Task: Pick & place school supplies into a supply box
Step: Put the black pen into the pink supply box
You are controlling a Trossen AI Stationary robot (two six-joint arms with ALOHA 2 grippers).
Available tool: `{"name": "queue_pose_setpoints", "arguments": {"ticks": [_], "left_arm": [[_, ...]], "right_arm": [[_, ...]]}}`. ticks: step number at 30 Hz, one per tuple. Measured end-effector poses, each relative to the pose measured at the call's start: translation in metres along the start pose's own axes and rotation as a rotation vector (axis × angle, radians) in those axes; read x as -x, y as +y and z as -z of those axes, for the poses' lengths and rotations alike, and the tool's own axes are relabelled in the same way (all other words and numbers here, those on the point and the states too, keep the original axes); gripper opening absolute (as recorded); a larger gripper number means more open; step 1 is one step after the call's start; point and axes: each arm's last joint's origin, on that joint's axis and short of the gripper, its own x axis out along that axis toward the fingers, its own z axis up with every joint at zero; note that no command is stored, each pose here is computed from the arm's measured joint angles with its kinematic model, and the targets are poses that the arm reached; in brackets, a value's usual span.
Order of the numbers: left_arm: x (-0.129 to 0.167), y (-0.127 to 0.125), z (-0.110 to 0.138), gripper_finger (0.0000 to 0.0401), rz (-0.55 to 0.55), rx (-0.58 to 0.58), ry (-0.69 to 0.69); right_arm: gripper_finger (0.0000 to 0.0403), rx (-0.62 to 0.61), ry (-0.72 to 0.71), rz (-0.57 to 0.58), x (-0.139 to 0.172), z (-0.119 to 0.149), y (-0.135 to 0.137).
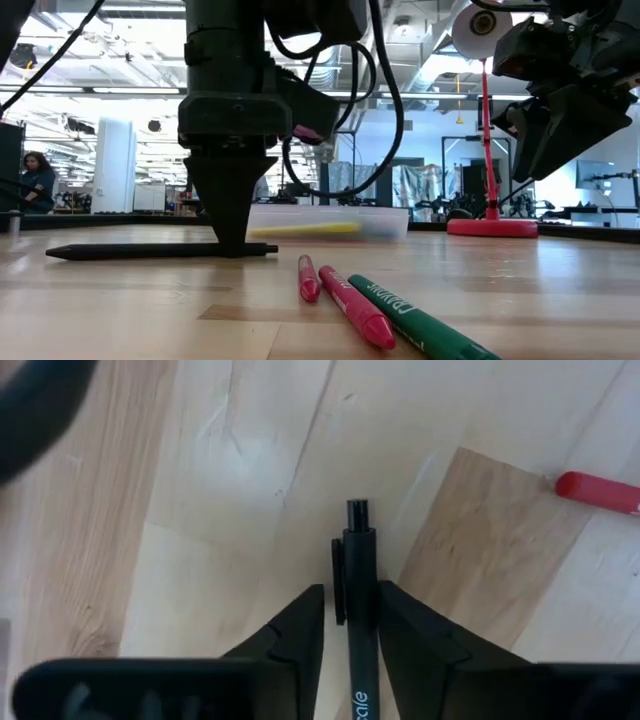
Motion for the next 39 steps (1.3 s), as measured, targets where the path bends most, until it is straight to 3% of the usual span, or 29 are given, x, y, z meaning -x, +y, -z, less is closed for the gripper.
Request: {"name": "queue_pose_setpoints", "arguments": {"ticks": [18,26,39], "left_arm": [[0.001,-0.004,0.014,0.0092,0.046,0.049,0.157],[0.000,0.000,0.008,0.0016,0.081,0.013,0.156],[0.006,0.001,-0.001,0.0014,0.073,0.004,0.108]], "right_arm": [[0.0107,-0.018,0.000,-0.002,0.000,0.000,0.000],[0.0107,-0.051,0.000,-0.002,0.000,0.000,0.000],[0.0107,-0.061,-0.004,-0.002,0.000,0.000,0.000]]}}
